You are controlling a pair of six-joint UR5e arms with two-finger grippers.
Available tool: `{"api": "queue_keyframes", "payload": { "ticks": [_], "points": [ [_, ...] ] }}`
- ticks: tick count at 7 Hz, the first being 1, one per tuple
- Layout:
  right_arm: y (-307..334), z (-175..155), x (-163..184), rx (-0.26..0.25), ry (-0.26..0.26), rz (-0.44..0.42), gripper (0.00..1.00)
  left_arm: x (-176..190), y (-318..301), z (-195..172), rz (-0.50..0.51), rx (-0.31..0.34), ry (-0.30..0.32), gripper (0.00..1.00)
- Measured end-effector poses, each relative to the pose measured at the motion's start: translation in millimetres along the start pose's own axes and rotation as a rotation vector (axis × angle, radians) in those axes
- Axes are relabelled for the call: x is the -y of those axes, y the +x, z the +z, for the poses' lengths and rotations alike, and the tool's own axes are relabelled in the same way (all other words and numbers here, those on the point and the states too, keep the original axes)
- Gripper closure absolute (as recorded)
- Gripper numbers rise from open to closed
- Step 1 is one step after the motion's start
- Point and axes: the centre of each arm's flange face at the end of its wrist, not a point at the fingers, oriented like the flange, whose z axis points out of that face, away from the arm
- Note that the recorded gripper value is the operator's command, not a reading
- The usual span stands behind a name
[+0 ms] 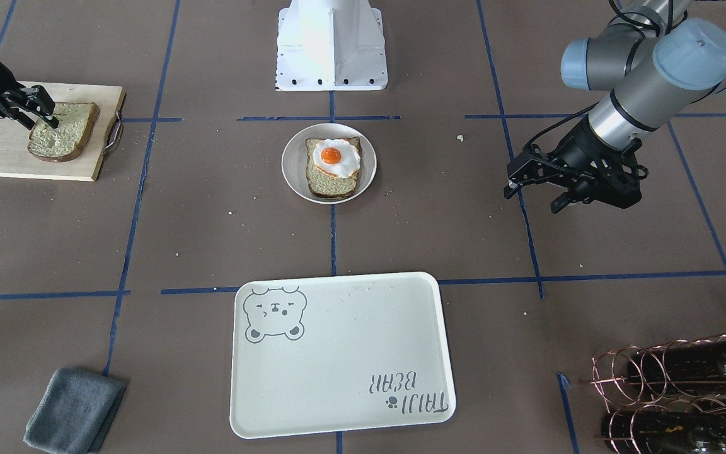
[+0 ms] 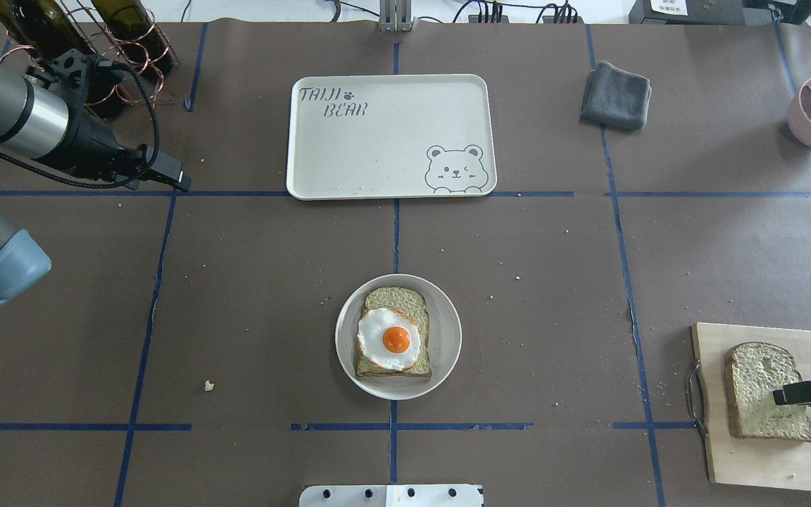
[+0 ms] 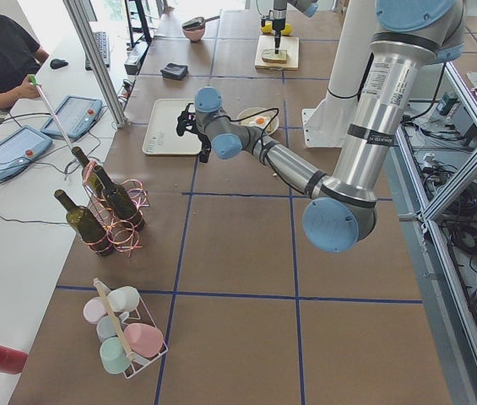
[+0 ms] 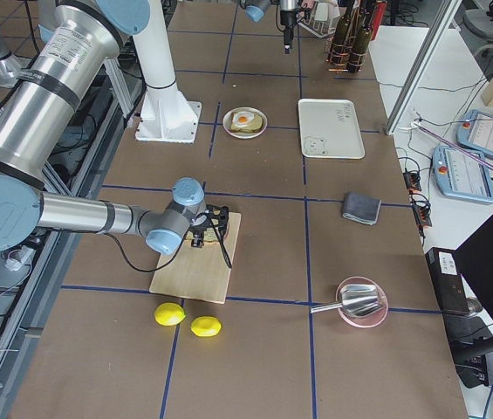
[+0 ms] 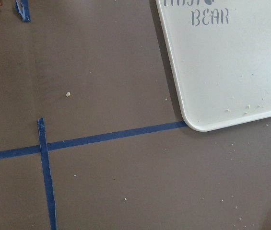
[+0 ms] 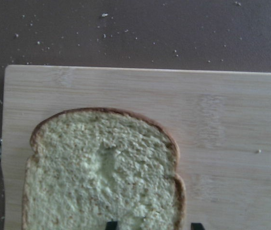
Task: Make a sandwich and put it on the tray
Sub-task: 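Grasp the bread slice with the right gripper and lift it off the board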
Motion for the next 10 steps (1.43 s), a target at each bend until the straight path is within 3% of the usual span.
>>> {"api": "queue_keyframes", "payload": {
  "ticks": [4,5,7,10],
  "points": [
    [4.9,-1.7,-2.5,-0.008,-0.003,0.005,0.5,-0.3,2.0,-1.8,0.002,-0.003,0.002,0.0],
    [5.1,-1.7,-2.7,-0.009,-0.003,0.005,0.57,-0.4,2.1,-2.0,0.002,-0.003,0.003,0.0],
    [6.0,-1.5,-2.8,-0.011,-0.003,0.006,1.0,-0.4,2.2,-2.1,0.002,-0.004,0.003,0.0],
    [6.1,-1.3,-2.7,-0.013,0.0,0.005,1.0,0.7,2.3,-2.0,0.003,0.006,0.015,0.0]
  ]
}}
